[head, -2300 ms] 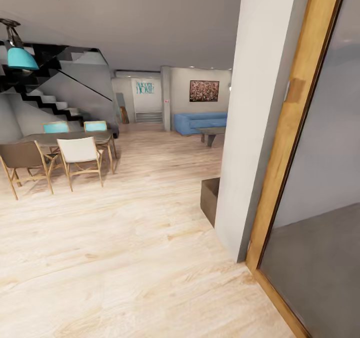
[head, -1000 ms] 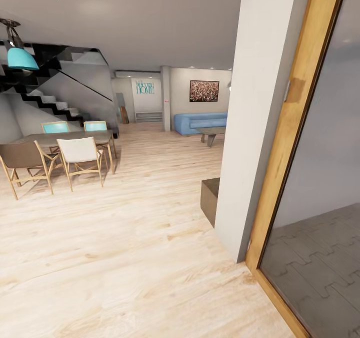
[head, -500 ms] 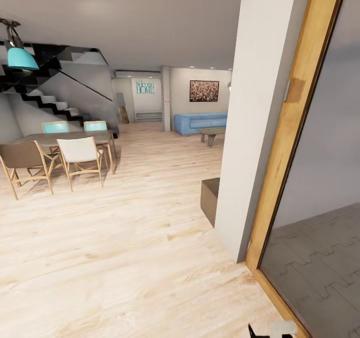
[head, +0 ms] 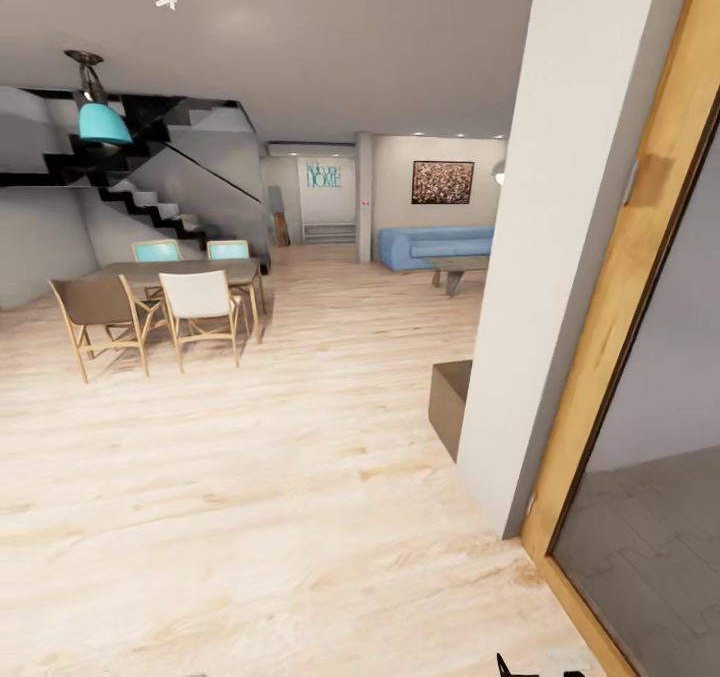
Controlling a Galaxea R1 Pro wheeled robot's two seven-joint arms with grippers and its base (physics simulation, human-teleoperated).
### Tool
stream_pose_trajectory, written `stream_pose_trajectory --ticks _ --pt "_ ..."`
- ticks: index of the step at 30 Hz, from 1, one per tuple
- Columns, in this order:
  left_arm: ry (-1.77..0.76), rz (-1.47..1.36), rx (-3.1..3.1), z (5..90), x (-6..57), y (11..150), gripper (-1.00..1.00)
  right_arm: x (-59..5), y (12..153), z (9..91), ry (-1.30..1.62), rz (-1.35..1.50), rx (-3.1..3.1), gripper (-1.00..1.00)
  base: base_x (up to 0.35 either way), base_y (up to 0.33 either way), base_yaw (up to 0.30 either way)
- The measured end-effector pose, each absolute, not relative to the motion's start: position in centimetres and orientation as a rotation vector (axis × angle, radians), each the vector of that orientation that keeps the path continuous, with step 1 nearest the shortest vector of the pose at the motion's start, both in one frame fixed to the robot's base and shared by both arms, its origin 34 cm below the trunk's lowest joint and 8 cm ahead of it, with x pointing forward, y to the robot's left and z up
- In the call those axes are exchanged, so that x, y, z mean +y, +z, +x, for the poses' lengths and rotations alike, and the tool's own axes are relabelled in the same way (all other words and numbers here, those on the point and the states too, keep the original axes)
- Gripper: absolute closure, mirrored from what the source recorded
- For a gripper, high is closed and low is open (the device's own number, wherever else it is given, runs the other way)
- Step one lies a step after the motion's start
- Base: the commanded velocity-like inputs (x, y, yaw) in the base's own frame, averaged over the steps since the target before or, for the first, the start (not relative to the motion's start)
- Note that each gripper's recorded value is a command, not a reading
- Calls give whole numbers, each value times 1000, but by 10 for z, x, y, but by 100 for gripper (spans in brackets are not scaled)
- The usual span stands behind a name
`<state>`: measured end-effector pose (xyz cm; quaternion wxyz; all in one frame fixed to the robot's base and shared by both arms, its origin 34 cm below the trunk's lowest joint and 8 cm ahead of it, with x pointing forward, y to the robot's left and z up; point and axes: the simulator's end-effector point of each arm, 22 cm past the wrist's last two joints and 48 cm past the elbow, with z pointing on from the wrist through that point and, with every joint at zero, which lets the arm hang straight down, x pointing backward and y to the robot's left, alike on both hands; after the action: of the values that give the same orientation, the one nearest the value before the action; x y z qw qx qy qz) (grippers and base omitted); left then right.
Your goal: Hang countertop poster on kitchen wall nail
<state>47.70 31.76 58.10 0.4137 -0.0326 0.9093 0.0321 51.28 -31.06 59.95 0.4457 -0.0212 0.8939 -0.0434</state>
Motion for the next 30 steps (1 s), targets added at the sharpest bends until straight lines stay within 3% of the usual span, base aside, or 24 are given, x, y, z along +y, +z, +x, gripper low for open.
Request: stream_pose_trajectory --ticks 6,15,30 --pt "81 -86 2313 468 318 572 -100 -311 600 513 -108 -52 2214 -100 19 0 284" --pt "82 -88 2319 465 318 570 -100 -310 600 513 -107 -54 2214 -100 236 0 114" --pt "84 -89 2320 465 319 570 -100 -310 600 513 -109 -55 2213 -100 11 0 282"
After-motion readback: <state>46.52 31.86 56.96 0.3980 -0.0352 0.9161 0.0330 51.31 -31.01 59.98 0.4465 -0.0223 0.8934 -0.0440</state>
